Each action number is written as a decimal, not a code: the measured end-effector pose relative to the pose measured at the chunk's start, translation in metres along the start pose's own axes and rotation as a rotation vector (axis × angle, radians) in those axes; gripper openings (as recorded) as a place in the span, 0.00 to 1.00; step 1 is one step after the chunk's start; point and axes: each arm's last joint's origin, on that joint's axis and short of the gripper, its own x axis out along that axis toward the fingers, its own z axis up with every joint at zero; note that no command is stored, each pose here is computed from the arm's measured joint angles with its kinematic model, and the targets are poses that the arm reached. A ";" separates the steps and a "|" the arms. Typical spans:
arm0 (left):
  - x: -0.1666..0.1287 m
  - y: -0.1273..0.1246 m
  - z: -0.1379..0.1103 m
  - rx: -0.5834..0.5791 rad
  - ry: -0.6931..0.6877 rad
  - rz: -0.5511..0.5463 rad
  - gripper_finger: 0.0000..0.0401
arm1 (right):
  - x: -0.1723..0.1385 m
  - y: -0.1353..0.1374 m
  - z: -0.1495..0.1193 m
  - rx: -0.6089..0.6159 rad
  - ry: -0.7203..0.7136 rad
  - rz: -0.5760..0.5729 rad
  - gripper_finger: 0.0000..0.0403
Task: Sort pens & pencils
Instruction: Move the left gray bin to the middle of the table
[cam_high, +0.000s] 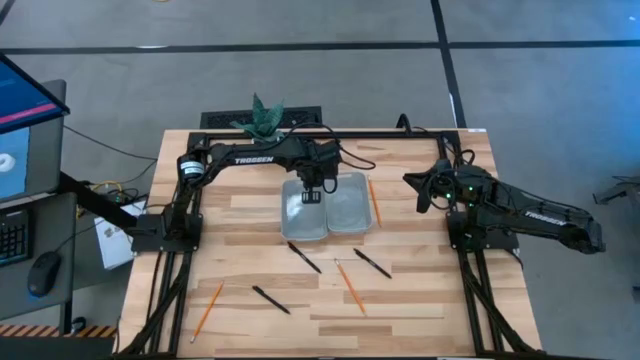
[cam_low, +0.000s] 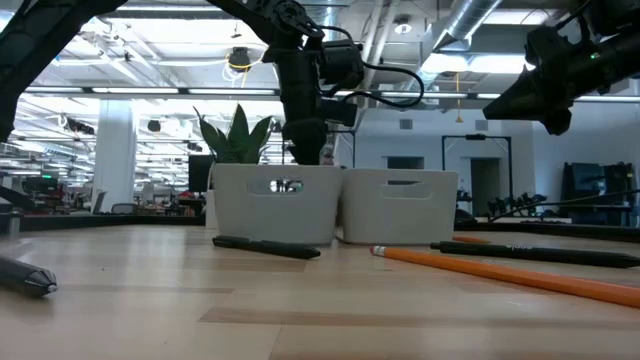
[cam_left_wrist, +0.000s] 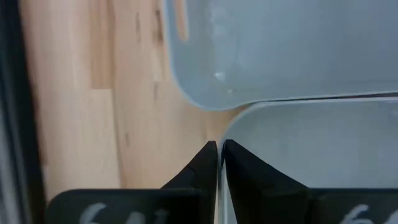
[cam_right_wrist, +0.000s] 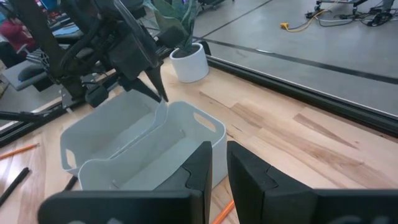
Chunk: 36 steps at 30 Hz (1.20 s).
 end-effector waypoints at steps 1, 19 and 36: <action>0.000 0.000 0.000 -0.004 -0.003 -0.011 0.05 | 0.000 0.000 0.000 0.000 0.000 0.000 0.18; 0.001 0.010 -0.003 -0.057 0.015 0.063 0.11 | 0.000 0.000 0.000 0.000 0.001 0.000 0.18; 0.001 0.007 -0.002 -0.056 -0.012 -0.024 0.20 | 0.000 0.000 0.000 0.000 0.001 0.000 0.18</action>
